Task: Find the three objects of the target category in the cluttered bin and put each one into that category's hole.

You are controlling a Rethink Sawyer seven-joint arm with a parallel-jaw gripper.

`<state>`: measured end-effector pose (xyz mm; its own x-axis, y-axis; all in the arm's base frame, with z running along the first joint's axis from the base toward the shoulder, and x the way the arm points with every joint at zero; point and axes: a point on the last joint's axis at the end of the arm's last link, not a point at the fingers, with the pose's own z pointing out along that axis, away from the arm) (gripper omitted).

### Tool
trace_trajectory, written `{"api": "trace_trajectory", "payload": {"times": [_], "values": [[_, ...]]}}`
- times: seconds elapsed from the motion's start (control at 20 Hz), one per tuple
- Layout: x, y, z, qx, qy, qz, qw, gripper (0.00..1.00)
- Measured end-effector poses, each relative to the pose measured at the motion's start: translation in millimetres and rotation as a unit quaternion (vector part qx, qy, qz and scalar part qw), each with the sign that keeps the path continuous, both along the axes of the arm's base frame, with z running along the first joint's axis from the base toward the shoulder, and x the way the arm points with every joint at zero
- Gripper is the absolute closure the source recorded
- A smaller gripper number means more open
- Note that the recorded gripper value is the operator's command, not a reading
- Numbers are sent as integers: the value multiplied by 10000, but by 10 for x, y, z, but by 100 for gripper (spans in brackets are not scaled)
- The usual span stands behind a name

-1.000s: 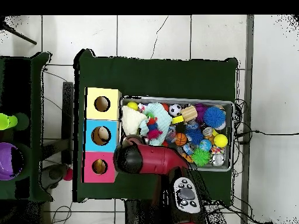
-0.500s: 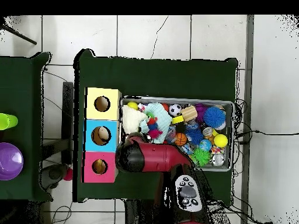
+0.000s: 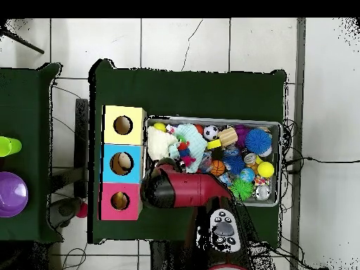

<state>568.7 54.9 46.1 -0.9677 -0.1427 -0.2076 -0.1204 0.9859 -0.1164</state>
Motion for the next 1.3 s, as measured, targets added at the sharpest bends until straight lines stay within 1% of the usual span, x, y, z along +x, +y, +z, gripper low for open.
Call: {"api": "trace_trajectory", "payload": {"times": [0.1,0.2,0.3,0.35,0.5,0.65,0.7,0.85,1.0,1.3], "values": [[14,-13,-28,-26,-92,30,10000,0],[41,-42,-95,-56,-267,70,9996,0],[51,-57,-138,-68,-354,84,9993,0],[53,-74,-194,-79,-428,95,9990,0],[29,-97,-313,-83,-483,95,9988,0],[-13,-112,-407,-70,-462,83,9989,0],[-56,-169,-490,-50,-388,21,9992,100],[-62,-216,-510,-40,-370,-27,9993,100],[-49,-305,-518,-8,-371,-123,9992,100],[-12,-448,-491,21,-406,-265,9988,100]]}}
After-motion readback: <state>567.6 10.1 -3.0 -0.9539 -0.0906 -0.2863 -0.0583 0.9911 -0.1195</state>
